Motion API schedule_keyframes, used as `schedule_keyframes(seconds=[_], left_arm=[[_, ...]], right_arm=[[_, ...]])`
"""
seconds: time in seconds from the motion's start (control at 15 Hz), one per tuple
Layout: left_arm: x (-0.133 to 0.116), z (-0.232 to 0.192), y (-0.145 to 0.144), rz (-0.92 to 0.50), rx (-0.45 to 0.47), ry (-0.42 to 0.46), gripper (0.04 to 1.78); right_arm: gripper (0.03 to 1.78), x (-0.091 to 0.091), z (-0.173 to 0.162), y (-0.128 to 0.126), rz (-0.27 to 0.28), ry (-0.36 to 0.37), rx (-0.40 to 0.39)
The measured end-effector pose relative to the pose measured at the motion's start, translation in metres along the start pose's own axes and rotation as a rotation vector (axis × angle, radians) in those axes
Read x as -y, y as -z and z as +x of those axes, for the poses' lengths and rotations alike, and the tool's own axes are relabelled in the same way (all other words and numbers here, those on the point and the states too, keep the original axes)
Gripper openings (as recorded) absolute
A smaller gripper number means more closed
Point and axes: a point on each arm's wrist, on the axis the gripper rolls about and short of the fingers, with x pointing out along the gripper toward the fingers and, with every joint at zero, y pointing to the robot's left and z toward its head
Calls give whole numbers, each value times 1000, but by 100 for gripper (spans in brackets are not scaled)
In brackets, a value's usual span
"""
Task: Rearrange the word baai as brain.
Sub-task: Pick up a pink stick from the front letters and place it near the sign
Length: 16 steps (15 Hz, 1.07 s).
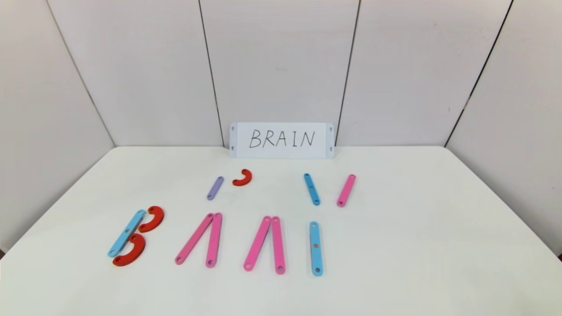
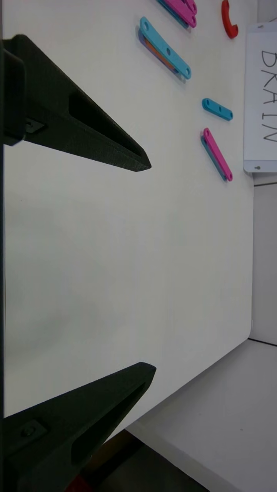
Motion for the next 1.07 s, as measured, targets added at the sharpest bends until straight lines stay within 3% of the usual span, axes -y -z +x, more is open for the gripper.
schedule_keyframes(seconds=[0.27,0.67,1.07], left_arm=[[0,-6,-19,-4,7,5,172],[0,1,-80,-2,9,10,172],[0,56,-155,9,-101,42,172]], right_arm=[[174,0,-4,-12,-2,-7,21],[174,0,-4,-77,-4,-13,48],[174,-1,56,-150,-12,-26,-97]])
